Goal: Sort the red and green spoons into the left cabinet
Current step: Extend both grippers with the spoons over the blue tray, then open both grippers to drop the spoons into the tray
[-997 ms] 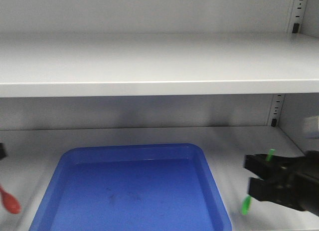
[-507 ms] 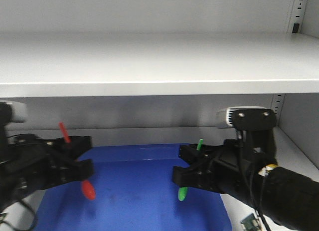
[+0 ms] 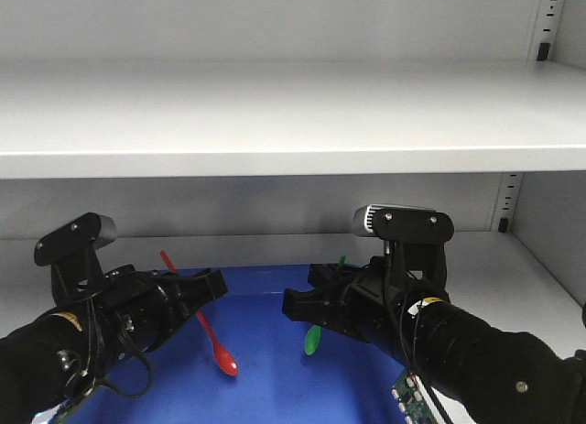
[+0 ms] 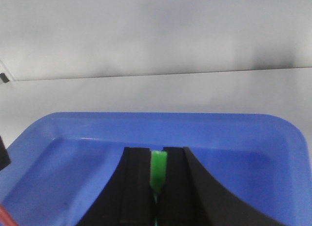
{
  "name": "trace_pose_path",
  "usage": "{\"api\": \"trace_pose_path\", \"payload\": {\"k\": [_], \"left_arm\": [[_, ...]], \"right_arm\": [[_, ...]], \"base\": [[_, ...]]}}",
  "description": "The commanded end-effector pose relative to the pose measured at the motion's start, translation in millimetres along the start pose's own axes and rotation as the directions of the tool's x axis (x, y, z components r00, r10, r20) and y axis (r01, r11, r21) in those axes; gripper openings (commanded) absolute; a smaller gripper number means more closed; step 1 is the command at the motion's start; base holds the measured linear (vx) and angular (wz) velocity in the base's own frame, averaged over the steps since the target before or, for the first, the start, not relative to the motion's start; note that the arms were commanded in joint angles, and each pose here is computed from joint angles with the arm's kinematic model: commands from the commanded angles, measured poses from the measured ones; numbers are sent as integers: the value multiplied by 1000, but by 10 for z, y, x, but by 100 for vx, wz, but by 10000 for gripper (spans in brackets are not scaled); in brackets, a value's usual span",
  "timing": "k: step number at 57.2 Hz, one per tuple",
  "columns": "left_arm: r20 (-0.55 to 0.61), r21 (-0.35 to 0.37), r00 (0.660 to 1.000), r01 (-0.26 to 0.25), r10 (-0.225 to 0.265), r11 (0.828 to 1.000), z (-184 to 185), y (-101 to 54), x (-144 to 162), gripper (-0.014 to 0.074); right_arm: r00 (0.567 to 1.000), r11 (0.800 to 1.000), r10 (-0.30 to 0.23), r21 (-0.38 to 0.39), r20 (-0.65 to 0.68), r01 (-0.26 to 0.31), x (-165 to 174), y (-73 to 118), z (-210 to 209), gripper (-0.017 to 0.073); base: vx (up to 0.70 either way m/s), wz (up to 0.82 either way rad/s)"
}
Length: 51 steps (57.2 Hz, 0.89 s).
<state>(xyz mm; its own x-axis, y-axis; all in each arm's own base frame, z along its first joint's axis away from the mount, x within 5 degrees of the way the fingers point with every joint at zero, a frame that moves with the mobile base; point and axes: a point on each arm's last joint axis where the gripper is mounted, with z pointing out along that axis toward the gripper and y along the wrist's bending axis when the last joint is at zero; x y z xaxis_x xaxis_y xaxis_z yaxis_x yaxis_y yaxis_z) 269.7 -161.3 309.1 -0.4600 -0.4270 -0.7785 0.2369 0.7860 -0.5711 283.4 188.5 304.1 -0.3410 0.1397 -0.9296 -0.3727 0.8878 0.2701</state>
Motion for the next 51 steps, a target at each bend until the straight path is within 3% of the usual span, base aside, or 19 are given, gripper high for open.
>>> {"api": "trace_pose_path", "payload": {"k": [1,8,13,17,22,26,27,29,31,35,36,40,43,51], "left_arm": [[142,63,988,-66,56,996,-96,-158,-231,39],[143,69,982,-134,124,988,-96,-172,-227,141],[146,71,975,-179,167,981,-97,-178,-226,257],[149,73,958,-257,244,964,-97,-189,-222,365],[156,70,927,-356,342,932,-98,-199,-218,470],[156,62,870,-480,467,875,-100,-208,-208,541],[156,60,857,-505,492,861,-100,-209,-205,551],[157,53,815,-571,558,819,-103,-213,-202,571],[156,44,760,-644,631,764,-105,-214,-196,585],[152,31,682,-727,715,686,-110,-214,-190,589],[147,25,646,-760,749,650,-109,-208,-187,587],[122,8,573,-817,811,576,-106,-161,-196,585],[102,-2,550,-833,829,553,-114,-119,-214,586],[71,-43,570,-818,819,573,-173,8,-330,586]], "right_arm": [[989,1000,-15,9,144,14,-291,28,-101,71],[988,999,-43,5,146,43,-294,35,-101,214],[986,997,-75,1,150,76,-297,44,-102,370],[982,994,-112,-1,154,113,-300,51,-102,480],[960,973,-228,5,160,230,-304,63,-103,587],[924,938,-344,15,165,347,-305,74,-104,636],[908,921,-386,20,164,388,-305,75,-104,644],[886,899,-435,28,161,437,-303,76,-103,650],[863,876,-480,35,158,481,-302,76,-103,649],[826,837,-545,44,147,545,-294,74,-102,644],[816,828,-559,46,145,559,-293,74,-102,640],[803,814,-579,52,139,578,-291,70,-101,629],[807,818,-575,55,136,573,-290,65,-101,619],[824,834,-552,56,130,549,-287,57,-100,592]], "base": [[0,0],[0,0],[0,0],[0,0],[0,0],[0,0],[0,0],[0,0],[0,0],[0,0],[0,0],[0,0],[0,0],[0,0]]}}
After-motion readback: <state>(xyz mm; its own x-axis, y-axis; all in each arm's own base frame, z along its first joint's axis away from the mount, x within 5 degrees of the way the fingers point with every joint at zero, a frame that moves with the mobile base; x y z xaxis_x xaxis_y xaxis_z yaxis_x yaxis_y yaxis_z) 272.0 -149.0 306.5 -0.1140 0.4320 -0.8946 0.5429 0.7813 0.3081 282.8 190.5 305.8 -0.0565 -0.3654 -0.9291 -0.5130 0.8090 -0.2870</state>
